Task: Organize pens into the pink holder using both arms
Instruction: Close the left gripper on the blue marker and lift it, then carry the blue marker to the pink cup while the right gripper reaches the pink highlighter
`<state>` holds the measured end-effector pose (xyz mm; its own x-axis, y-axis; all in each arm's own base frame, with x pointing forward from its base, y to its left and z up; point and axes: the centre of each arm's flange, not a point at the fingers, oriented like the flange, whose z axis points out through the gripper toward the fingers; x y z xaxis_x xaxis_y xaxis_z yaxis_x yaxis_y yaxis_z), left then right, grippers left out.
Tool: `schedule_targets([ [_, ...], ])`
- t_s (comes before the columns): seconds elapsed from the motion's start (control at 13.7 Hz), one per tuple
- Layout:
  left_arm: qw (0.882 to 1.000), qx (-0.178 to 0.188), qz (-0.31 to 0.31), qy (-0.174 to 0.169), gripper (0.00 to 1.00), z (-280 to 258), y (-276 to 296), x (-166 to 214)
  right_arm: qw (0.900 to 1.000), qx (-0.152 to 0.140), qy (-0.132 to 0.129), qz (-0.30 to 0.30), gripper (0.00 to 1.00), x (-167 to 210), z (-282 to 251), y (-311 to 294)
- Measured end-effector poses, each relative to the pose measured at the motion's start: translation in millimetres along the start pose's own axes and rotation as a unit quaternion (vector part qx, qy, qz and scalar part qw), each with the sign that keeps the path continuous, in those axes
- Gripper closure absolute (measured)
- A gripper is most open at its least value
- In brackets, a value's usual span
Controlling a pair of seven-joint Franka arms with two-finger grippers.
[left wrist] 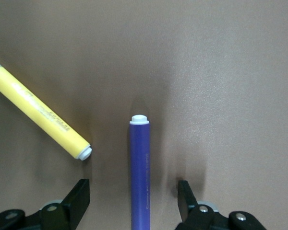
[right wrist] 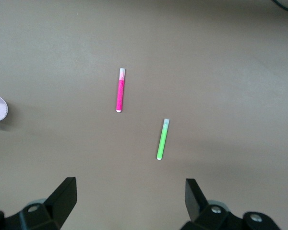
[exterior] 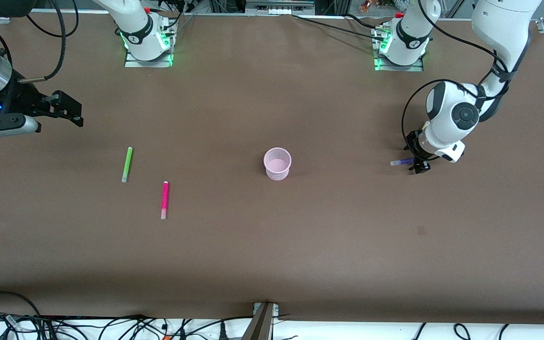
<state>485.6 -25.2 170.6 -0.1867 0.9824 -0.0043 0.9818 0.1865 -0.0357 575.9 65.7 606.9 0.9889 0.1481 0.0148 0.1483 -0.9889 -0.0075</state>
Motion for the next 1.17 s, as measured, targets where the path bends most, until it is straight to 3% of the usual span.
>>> schedule_targets([
  [0.15,1.0,-0.001,0.0,0.0,0.35,-0.3,0.3,0.0,1.0,0.0,0.0,-0.001,0.0,0.0,0.0,-0.8],
  [0.44,1.0,-0.005,0.0,-0.002,0.82,-1.3,1.2,-0.2,1.0,0.0,-0.002,-0.002,0.0,1.0,2.2,-1.6],
  [0.8,0.999,-0.051,0.011,-0.008,0.82,-43.0,16.2,-11.9,1.0,0.0,-0.003,-0.003,0.0,1.6,3.4,-2.4],
  [1.17,0.994,-0.066,0.082,0.003,0.82,-181.4,41.4,-109.5,1.0,0.0,-0.003,-0.003,0.0,1.8,3.9,-2.9],
])
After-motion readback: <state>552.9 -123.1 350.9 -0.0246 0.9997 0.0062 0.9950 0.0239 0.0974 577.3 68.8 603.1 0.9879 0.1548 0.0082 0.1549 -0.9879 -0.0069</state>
